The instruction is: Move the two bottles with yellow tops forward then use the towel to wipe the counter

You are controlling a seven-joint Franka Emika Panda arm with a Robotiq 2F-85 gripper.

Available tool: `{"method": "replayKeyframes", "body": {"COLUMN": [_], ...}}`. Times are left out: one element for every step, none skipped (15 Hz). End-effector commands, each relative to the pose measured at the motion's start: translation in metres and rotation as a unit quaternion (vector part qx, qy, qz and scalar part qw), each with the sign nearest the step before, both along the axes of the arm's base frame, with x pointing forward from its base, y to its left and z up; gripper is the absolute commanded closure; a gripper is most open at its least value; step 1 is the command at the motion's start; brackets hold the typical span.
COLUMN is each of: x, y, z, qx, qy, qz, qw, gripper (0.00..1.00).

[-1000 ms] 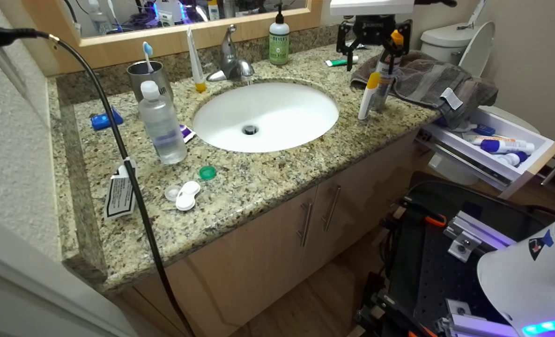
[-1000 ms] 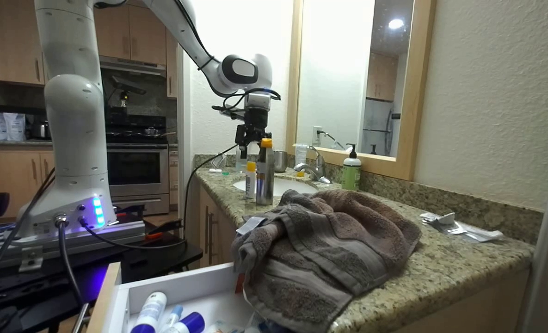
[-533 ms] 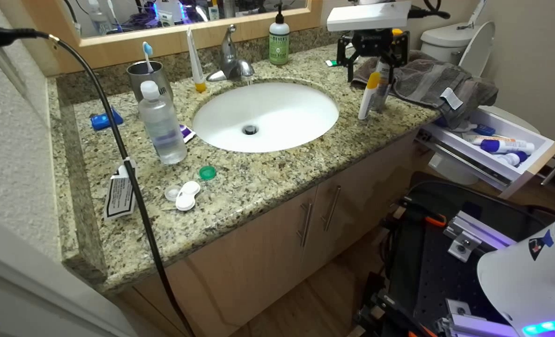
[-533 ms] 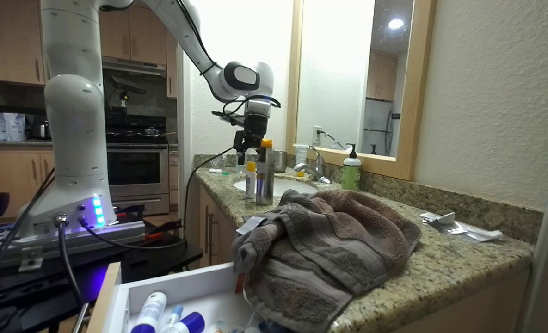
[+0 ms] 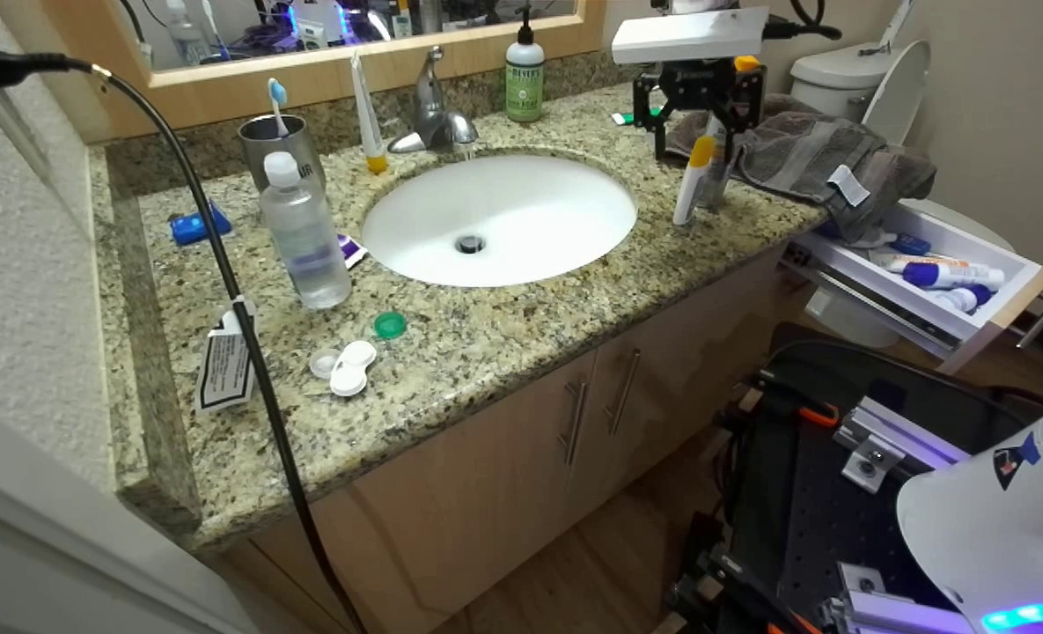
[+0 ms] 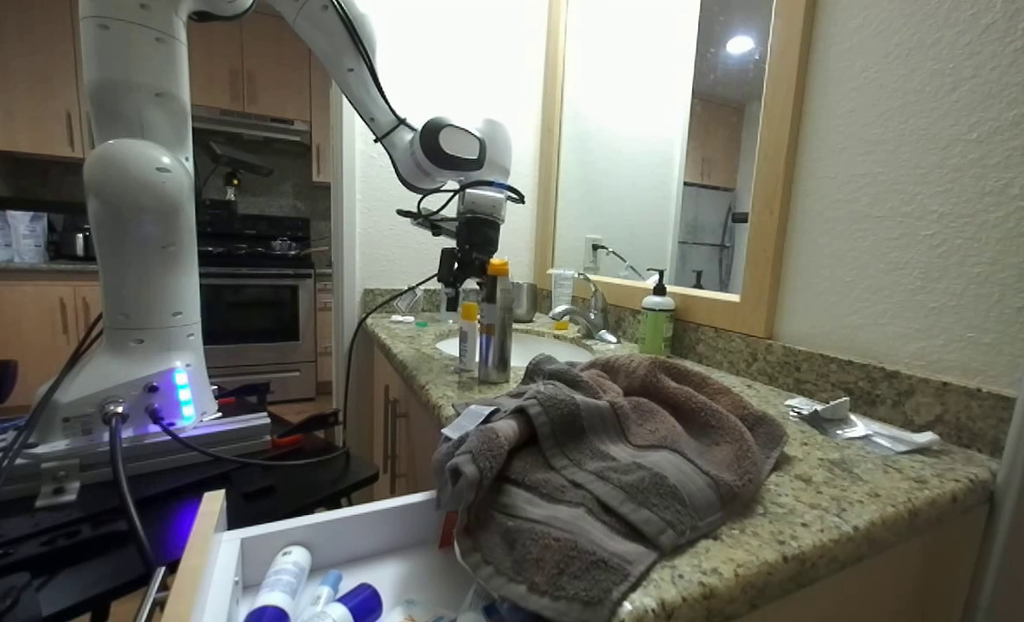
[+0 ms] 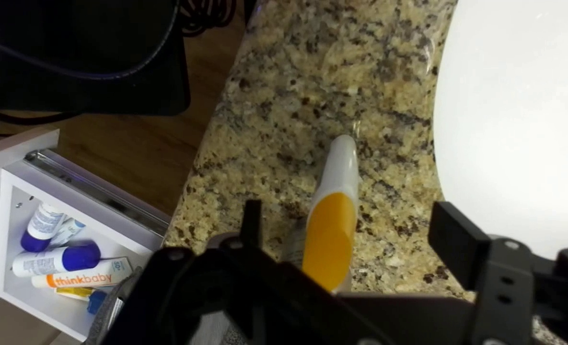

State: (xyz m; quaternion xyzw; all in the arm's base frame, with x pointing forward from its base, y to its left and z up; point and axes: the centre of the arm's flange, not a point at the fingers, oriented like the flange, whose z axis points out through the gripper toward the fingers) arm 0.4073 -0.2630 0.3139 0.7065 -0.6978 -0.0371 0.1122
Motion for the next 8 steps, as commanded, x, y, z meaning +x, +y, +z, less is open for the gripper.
{"method": "replayKeyframes", "body": {"x": [0.000, -0.001, -0.002, -0.004, -0.005, -0.006, -0.006, -0.007], "y": [-0.010, -0.013, -0.016, -0.018, -0.020, -0.021, -0.021, -0.020], "z": [-0.007, -0.008, -0.008, -0.008, -0.007, -0.008, -0.006, -0.005], "qx": [-0.008, -0.006, -0.008, -0.009, -0.007, -0.006, -0.006, -0.001], "qy": [0.004, 0.004, 0.005, 0.005, 0.004, 0.004, 0.001, -0.003], "qz": [-0.010, -0.014, -0.017, -0.021, -0.023, -0.025, -0.023, -0.022], "qw": [0.9999, 0.9999, 0.9998, 0.9997, 0.9997, 0.9997, 0.9997, 0.9998], "gripper": [0.40, 0.48, 0.54, 0.62, 0.68, 0.76, 0.82, 0.90]}}
